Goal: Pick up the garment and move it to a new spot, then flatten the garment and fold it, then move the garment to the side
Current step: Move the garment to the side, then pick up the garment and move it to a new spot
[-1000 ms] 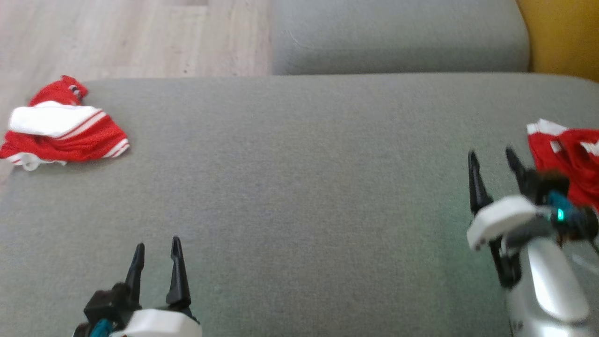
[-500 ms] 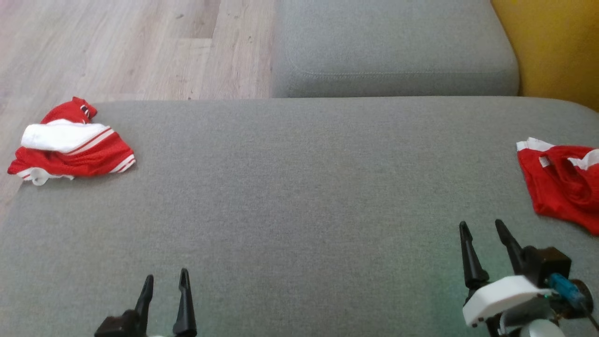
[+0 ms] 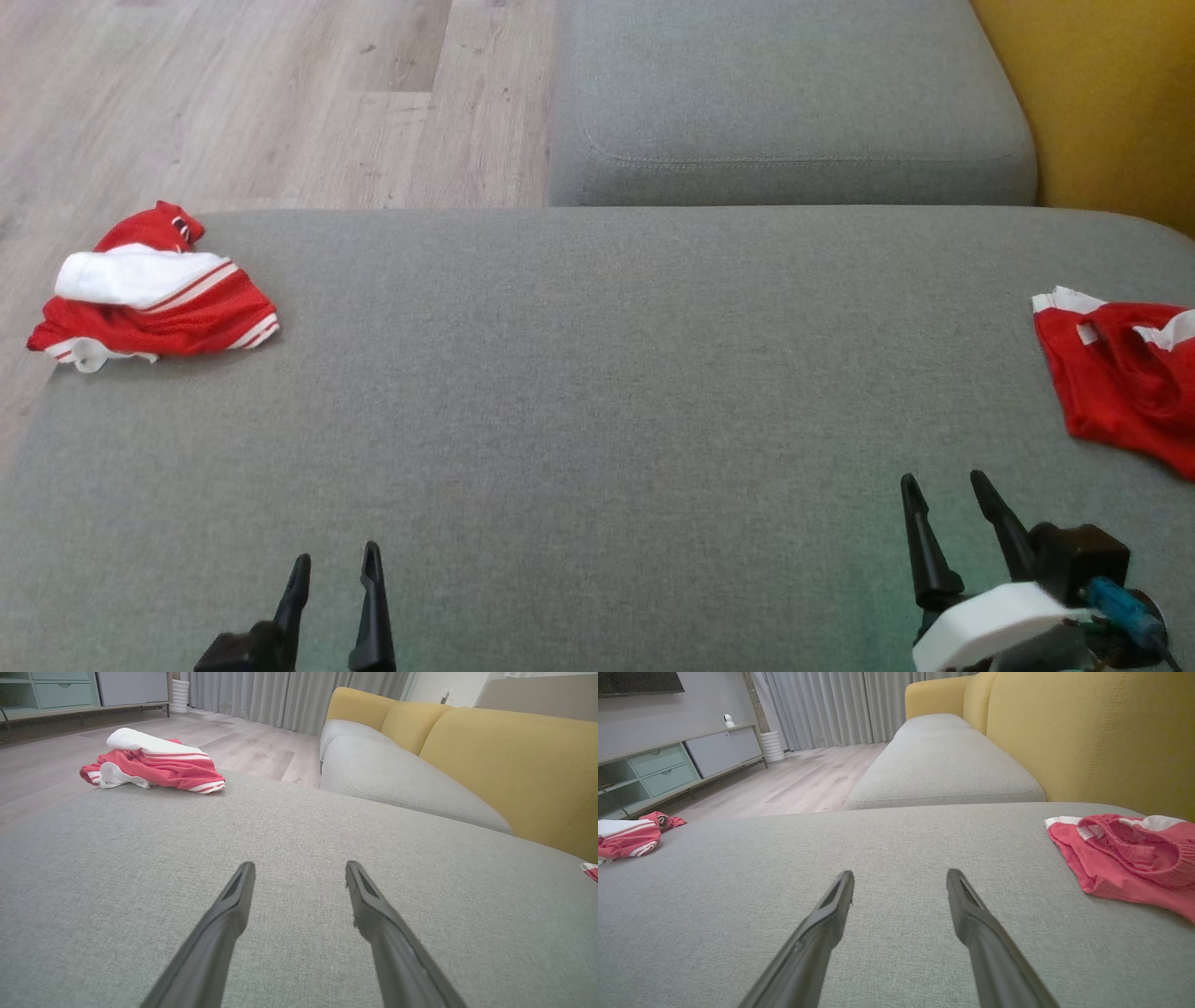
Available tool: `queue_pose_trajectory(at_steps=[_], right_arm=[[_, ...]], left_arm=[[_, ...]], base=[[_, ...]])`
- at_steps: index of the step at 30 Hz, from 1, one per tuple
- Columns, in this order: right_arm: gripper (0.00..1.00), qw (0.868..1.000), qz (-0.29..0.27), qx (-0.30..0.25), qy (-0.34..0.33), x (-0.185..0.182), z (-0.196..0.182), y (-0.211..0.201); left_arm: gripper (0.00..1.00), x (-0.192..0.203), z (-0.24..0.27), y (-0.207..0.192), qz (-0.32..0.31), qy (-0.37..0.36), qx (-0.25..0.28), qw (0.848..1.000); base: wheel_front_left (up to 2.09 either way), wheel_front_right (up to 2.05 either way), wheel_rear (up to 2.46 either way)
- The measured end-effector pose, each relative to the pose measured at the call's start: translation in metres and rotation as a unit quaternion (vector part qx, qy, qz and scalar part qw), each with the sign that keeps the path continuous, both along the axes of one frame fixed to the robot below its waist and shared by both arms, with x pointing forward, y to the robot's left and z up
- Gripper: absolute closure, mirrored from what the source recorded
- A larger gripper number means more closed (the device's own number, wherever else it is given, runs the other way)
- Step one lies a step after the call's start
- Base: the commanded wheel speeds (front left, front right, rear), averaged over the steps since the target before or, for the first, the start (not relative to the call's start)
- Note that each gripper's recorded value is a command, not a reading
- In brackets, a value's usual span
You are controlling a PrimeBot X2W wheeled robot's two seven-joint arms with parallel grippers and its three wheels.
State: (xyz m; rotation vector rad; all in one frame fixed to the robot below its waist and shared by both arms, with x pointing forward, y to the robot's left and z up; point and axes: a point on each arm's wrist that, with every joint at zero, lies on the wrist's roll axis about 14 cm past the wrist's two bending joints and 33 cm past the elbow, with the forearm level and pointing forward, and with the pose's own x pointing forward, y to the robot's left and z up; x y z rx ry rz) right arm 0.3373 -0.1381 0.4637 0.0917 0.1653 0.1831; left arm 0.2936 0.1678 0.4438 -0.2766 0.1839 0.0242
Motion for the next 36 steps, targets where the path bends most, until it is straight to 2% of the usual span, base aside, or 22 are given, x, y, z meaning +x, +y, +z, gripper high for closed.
queue_pose_trajectory(at_steps=[25, 31, 36], right_arm=[[0.0, 1.0, 0.011, 0.006, 0.007, -0.01, -0.005, 0.007], [0.0, 0.999, 0.038, 0.003, 0.006, -0.003, -0.004, 0.024], [0.0, 0.997, 0.083, 0.005, -0.001, 0.006, 0.0, 0.053]], left_arm=[[0.0, -0.004, 0.005, 0.001, -0.001, -0.011, 0.003, 1.0], [0.0, -0.01, 0.01, 0.016, 0.026, -0.019, 0.003, 0.999], [0.0, -0.021, 0.018, 0.041, 0.069, -0.035, 0.006, 0.997]], base=[[0.0, 0.0, 0.0], [0.0, 0.0, 0.0], [0.0, 0.0, 0.0]])
